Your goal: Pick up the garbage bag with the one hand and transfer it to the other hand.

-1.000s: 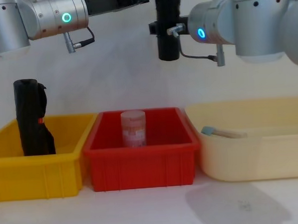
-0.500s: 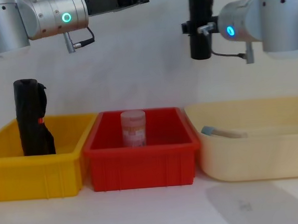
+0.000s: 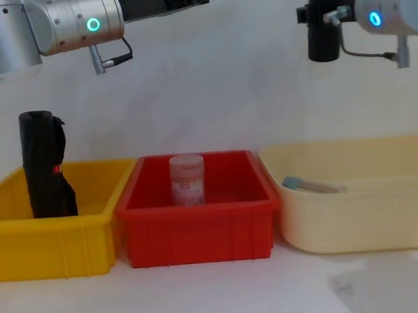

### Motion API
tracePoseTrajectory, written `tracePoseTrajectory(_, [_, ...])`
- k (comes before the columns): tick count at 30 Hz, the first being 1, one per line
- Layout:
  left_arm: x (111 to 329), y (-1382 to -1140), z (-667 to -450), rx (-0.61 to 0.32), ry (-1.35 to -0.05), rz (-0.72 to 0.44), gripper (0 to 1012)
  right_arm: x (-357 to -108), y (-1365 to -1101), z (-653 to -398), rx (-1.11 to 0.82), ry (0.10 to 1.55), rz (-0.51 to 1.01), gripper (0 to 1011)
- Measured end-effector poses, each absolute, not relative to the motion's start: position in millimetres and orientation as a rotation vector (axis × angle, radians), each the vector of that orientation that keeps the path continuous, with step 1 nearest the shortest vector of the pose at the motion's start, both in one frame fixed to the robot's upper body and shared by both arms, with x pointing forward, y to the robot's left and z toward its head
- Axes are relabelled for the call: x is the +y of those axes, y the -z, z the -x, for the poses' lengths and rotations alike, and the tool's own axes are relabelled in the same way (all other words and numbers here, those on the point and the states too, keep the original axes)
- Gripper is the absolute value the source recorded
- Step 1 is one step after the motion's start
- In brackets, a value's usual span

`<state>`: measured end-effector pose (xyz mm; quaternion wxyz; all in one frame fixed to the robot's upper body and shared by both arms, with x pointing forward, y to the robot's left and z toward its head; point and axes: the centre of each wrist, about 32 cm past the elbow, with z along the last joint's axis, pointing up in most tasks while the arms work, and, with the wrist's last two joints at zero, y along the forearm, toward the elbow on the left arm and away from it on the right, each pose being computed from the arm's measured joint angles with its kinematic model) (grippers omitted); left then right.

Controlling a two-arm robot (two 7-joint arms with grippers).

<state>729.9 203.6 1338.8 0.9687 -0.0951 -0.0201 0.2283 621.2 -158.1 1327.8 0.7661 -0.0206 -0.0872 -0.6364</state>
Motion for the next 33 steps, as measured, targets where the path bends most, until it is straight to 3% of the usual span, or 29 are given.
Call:
tracePoseTrajectory(18, [204, -1339, -730, -0.041, -0.461, 0.192, 1002, -172, -1335, -603, -0.223, 1.398, 0.048, 510])
tracePoseTrajectory(33, [204, -1339, -730, -0.041, -0.461, 0.192, 1002, -175, -1337, -598, -0.231, 1.4, 0.049, 902])
